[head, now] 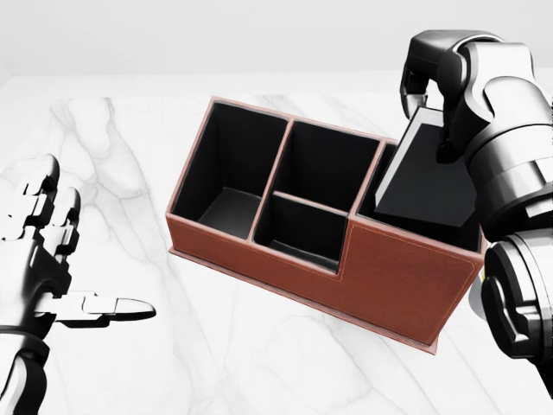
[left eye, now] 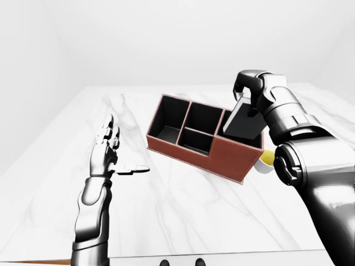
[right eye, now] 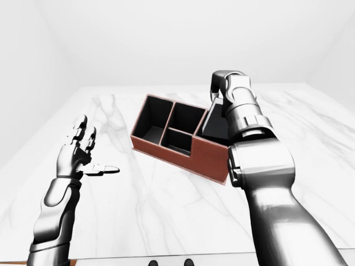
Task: Pick up the book and place it in the right compartment of the caddy.
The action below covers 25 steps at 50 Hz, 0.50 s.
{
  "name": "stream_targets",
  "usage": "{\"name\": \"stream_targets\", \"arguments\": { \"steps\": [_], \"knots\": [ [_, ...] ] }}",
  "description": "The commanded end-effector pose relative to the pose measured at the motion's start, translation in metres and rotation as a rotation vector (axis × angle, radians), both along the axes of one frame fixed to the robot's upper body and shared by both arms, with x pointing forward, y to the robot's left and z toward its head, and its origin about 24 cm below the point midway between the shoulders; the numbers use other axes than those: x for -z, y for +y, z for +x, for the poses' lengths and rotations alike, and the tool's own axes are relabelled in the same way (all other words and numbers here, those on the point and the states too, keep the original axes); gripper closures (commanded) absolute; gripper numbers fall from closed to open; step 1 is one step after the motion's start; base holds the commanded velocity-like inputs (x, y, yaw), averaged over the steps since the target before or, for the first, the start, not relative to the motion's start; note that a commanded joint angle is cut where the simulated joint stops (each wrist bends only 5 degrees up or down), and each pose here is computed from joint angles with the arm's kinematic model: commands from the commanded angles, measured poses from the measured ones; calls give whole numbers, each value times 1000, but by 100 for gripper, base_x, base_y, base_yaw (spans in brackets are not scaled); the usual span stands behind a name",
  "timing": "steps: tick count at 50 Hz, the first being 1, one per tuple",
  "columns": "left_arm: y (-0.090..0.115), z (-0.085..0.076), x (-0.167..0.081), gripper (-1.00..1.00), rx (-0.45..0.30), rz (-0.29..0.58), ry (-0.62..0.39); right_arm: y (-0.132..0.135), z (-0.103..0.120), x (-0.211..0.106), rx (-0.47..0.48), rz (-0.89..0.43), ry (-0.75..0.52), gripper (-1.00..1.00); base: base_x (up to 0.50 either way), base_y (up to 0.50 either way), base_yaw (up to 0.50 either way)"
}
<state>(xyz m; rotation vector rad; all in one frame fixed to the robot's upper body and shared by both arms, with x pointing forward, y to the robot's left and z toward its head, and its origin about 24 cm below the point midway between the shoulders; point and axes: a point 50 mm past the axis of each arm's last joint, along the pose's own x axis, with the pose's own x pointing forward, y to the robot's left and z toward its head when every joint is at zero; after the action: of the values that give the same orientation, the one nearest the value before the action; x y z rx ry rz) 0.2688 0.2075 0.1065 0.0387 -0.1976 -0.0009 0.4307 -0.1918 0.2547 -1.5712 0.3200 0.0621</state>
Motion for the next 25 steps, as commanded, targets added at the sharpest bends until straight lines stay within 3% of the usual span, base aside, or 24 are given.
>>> {"name": "stream_targets", "arguments": {
  "steps": [1,25],
  "knots": [
    [4,0,1,-100,-5,-5,4,5,1,2,-11,-24,-18,100,0,0,0],
    [8,3,9,-100,-9,-19,28,1,1,14,-1,-31,-19,100,0,0,0]
  ]
}}
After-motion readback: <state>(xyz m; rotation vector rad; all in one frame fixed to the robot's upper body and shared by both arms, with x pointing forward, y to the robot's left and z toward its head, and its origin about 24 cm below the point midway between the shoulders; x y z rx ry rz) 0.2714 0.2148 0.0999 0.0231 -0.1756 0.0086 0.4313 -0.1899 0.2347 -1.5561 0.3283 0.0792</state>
